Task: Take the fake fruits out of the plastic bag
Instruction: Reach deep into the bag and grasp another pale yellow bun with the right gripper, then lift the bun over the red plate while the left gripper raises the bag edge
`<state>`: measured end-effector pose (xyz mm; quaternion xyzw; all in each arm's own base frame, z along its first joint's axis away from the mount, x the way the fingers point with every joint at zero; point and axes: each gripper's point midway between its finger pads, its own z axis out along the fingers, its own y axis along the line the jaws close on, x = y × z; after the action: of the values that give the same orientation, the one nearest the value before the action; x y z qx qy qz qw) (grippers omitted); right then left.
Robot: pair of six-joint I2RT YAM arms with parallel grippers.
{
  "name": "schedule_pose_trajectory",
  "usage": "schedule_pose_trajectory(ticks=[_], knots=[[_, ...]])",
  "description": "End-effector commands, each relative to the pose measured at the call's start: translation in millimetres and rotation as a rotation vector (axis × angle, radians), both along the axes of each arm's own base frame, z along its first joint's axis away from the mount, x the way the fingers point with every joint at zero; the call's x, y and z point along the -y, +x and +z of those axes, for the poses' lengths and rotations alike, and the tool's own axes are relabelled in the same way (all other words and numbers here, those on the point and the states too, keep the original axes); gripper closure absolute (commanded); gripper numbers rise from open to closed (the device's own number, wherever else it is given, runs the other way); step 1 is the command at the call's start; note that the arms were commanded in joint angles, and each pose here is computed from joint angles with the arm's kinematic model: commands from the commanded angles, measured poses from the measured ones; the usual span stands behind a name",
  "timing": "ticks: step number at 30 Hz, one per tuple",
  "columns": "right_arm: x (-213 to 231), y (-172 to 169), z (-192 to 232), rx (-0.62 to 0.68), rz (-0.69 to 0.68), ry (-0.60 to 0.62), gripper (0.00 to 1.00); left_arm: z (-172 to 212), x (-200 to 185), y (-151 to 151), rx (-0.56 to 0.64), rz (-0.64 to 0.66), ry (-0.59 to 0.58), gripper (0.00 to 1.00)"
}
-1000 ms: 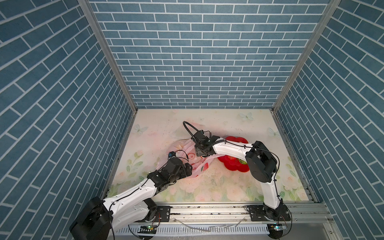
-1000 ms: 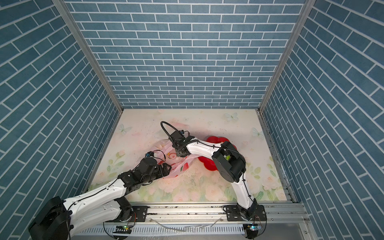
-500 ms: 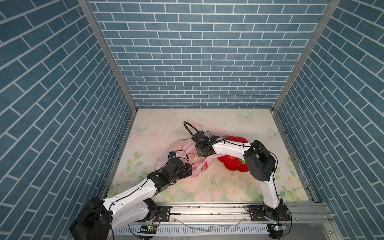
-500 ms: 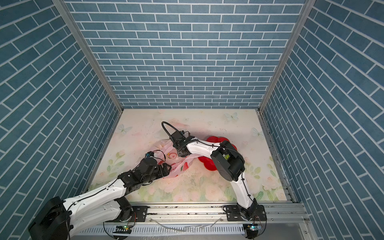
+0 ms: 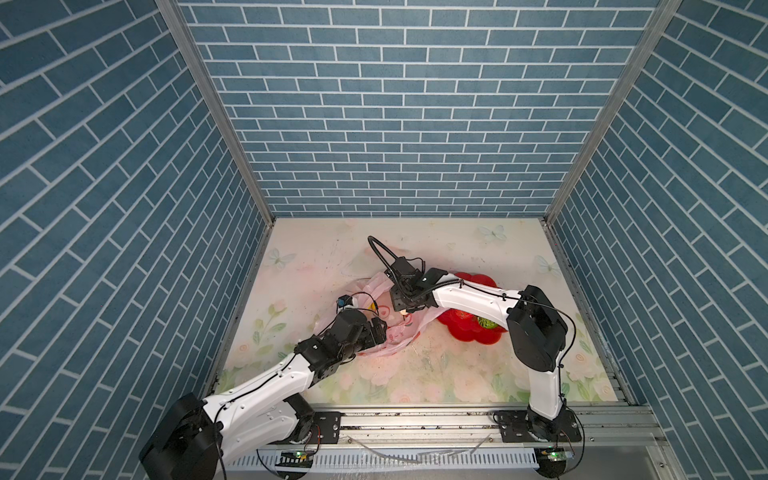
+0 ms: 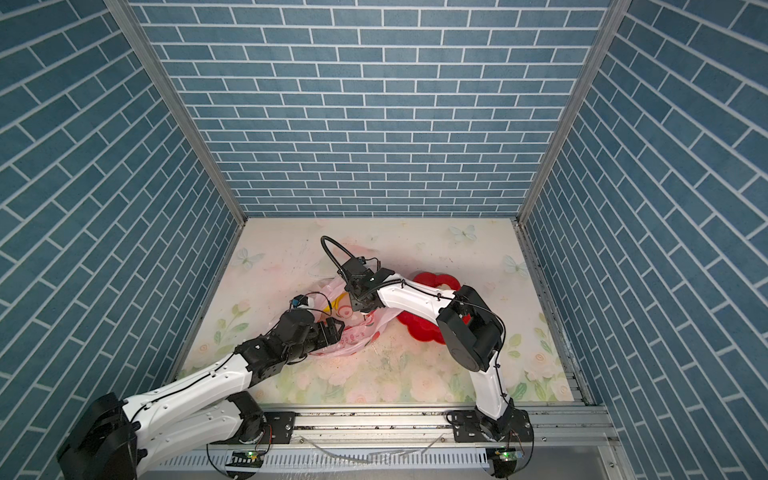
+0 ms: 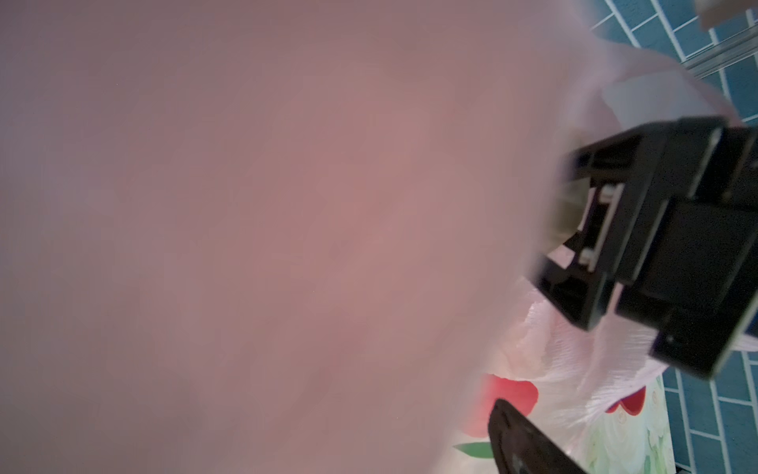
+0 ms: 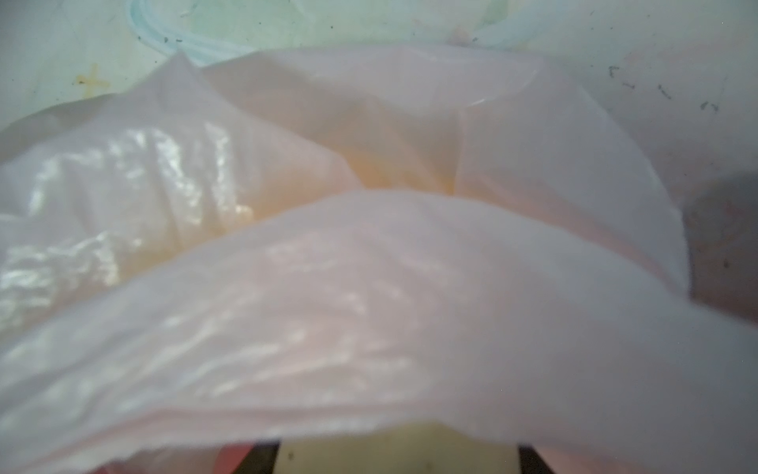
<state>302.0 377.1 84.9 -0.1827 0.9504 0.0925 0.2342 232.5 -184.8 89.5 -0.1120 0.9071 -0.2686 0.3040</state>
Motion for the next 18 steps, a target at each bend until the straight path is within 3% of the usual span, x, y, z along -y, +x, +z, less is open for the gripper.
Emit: schedule_pose_trajectory(ticks=[1, 9, 18], knots=[[4, -15, 9, -0.022, 0.016, -0.002, 0.52, 16, 6, 9, 0.043, 0.001, -0.013, 0.08], [-1, -38, 17, -0.057, 0.064, -0.008, 0.54, 31, 7, 14, 0.076, 0.013, -0.025, 0.08], [12, -71, 58, -0.080, 0.105, 0.036, 0.57, 60, -1, 16, 0.133, 0.030, -0.026, 0.07]])
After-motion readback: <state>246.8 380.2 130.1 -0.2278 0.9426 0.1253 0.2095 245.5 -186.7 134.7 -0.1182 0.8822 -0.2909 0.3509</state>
